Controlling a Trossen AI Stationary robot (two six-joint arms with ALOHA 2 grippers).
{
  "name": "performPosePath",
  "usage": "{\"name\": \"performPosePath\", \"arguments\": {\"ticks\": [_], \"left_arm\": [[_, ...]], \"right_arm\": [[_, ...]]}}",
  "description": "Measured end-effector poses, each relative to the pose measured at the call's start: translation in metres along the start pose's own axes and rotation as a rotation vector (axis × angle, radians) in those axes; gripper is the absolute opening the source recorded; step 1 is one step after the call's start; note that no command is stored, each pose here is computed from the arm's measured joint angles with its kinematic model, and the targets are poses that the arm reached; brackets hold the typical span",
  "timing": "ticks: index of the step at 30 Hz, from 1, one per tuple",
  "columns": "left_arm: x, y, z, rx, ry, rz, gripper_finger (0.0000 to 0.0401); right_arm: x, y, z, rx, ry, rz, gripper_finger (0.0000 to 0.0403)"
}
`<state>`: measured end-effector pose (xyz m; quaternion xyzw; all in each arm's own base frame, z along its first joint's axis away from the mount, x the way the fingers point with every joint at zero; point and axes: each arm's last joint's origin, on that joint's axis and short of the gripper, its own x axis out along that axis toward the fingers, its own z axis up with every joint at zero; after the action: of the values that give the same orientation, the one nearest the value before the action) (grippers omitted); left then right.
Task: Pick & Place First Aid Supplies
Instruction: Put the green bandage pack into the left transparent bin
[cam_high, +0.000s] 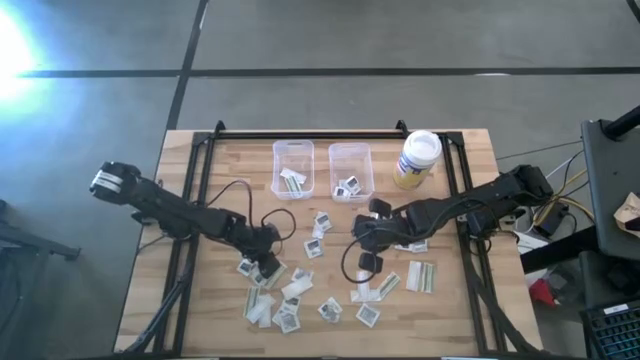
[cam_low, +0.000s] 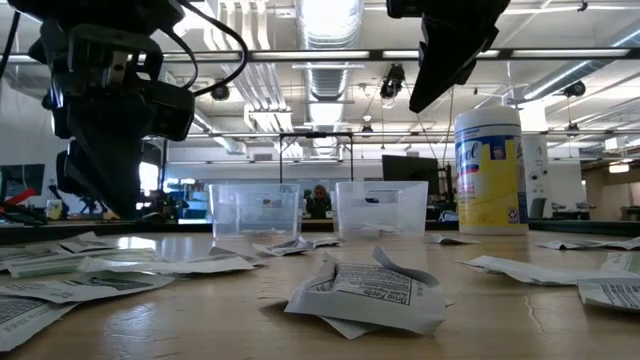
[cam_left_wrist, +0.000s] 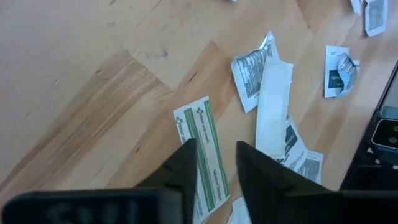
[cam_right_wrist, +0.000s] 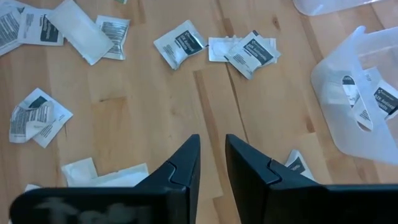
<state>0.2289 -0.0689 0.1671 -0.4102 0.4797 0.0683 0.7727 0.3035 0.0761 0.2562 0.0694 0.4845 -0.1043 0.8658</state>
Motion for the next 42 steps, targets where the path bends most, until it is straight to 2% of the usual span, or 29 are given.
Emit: {"name": "performPosePath", "arguments": {"ticks": [4, 7, 16, 23, 31, 36, 42], "left_arm": [[0.007, 0.003, 0.0, -0.025, 0.015, 0.028, 0.0161], [0.013, 0.005, -0.001, -0.05, 0.03, 0.051, 0.0178], [0.019, 0.004, -0.001, -0.058, 0.055, 0.026, 0.0181], [0.028, 0.008, -0.001, -0.064, 0.075, 0.051, 0.0181], [0.033, 0.005, 0.0, -0.06, 0.088, 0.009, 0.0181], [0.033, 0.005, 0.0, -0.056, 0.091, 0.005, 0.0164], [0.033, 0.005, 0.0, -0.037, 0.091, 0.008, 0.01]], "right_arm": [[0.0, 0.0, 0.0, -0.003, -0.003, -0.009, 0.0063], [0.001, -0.001, 0.0, -0.003, -0.005, -0.015, 0.0059], [0.001, -0.001, -0.001, -0.003, -0.005, -0.017, 0.0067], [0.001, -0.001, -0.001, -0.003, -0.005, -0.017, 0.0075], [0.001, -0.001, -0.001, -0.003, -0.005, -0.017, 0.0072], [0.001, -0.001, -0.001, -0.003, -0.005, -0.017, 0.0063], [0.001, -0.001, -0.001, -0.003, -0.005, -0.017, 0.0059]]}}
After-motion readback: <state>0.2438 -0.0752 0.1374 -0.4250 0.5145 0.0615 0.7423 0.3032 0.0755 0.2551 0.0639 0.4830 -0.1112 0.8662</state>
